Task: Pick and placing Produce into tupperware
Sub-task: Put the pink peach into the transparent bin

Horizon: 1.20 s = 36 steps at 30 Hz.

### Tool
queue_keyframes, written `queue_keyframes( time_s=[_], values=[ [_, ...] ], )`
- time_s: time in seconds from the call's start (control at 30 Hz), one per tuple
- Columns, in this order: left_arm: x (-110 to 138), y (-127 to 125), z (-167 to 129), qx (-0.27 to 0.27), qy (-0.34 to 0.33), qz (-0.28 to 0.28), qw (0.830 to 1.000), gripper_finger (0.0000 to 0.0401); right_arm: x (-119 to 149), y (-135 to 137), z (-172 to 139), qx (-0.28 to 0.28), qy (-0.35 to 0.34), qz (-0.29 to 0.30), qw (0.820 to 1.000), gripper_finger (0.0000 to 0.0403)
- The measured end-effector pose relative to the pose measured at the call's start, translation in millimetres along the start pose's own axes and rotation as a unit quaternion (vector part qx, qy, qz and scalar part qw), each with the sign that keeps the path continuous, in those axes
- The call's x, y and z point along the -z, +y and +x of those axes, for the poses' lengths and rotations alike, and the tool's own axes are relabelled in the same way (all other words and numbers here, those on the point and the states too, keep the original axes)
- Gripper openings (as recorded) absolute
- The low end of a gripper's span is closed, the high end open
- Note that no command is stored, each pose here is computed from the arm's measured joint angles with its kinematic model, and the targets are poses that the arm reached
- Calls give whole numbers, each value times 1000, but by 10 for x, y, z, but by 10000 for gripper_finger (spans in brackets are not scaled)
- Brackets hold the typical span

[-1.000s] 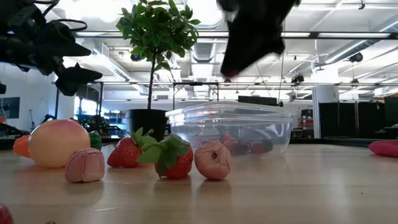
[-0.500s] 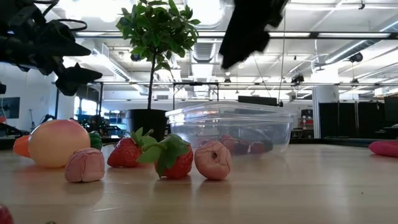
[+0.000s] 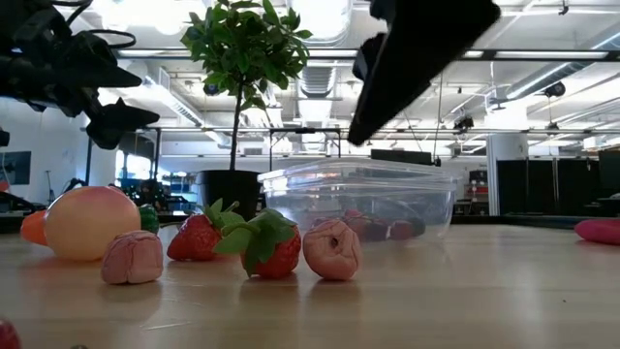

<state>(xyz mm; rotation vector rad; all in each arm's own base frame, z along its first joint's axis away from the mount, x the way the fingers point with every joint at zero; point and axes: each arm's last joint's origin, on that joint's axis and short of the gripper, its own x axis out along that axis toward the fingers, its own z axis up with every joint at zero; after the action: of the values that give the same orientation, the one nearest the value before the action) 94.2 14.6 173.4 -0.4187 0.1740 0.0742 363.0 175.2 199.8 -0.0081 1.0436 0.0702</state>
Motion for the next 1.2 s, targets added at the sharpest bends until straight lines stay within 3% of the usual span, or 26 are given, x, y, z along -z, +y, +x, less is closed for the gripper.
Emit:
queue_keyframes(
  time_s=[0.37,1.2],
  values=[
    [-2,-1,0,1,-1,0,1000,293,9,200,418,5,34,-43,998,215],
    [-13,-5,0,3,-7,1,1000,293,-15,339,603,13,28,-38,999,214]
  ],
)
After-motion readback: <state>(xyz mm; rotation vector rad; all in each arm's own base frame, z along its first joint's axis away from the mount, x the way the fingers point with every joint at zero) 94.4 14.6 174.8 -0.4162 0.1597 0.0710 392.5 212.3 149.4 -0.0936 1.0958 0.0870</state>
